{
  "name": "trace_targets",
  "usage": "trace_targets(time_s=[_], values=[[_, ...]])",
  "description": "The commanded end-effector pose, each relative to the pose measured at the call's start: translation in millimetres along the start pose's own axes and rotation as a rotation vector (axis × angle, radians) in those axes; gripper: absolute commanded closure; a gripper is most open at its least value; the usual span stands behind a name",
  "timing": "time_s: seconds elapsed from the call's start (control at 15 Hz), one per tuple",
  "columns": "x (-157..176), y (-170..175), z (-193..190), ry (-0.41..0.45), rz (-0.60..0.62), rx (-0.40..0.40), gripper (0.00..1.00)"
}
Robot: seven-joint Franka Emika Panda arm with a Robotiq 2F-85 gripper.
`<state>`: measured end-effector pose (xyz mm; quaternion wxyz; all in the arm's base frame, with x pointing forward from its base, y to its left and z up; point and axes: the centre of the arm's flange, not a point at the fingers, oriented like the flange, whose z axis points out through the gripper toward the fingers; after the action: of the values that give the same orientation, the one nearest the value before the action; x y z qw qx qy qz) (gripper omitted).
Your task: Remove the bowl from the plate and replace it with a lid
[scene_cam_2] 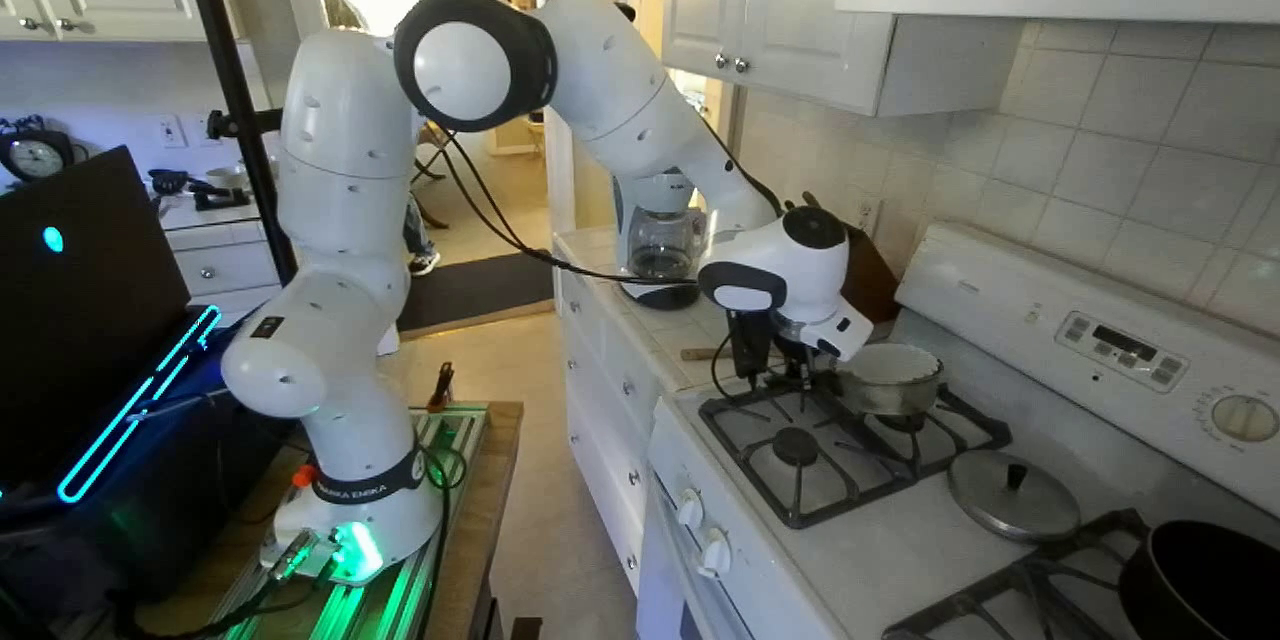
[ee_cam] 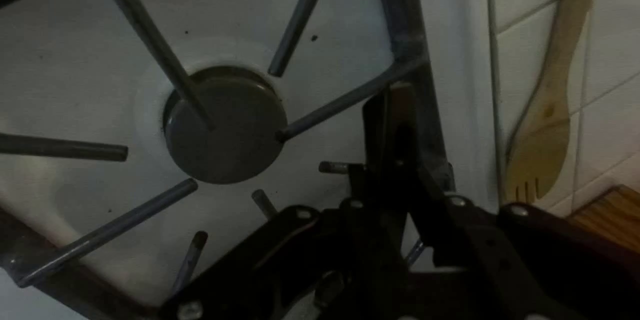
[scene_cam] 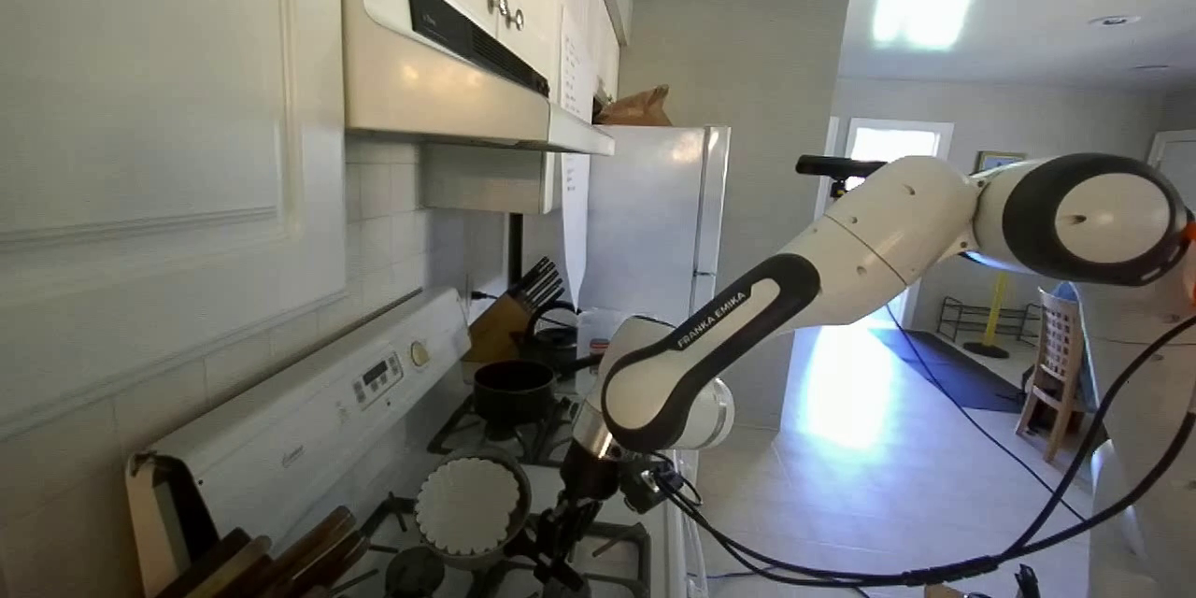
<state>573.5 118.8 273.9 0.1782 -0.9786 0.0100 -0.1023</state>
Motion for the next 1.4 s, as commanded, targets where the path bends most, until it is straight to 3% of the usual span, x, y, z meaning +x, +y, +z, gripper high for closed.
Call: trace_targets(time_s=[0.0, 0.33, 0.73, 1.0, 1.33], values=[[5, -3, -22, -0.002, 0.118, 0.091, 0.94], [6, 0, -22, -0.052, 0.254, 0.179, 0.94], [36, -5, -8, -0.084, 0.337, 0.170, 0.94], [52, -28, 1, -0.050, 0.344, 0.157, 0.94], [53, -37, 16, -0.040, 0.386, 0.145, 0.94]])
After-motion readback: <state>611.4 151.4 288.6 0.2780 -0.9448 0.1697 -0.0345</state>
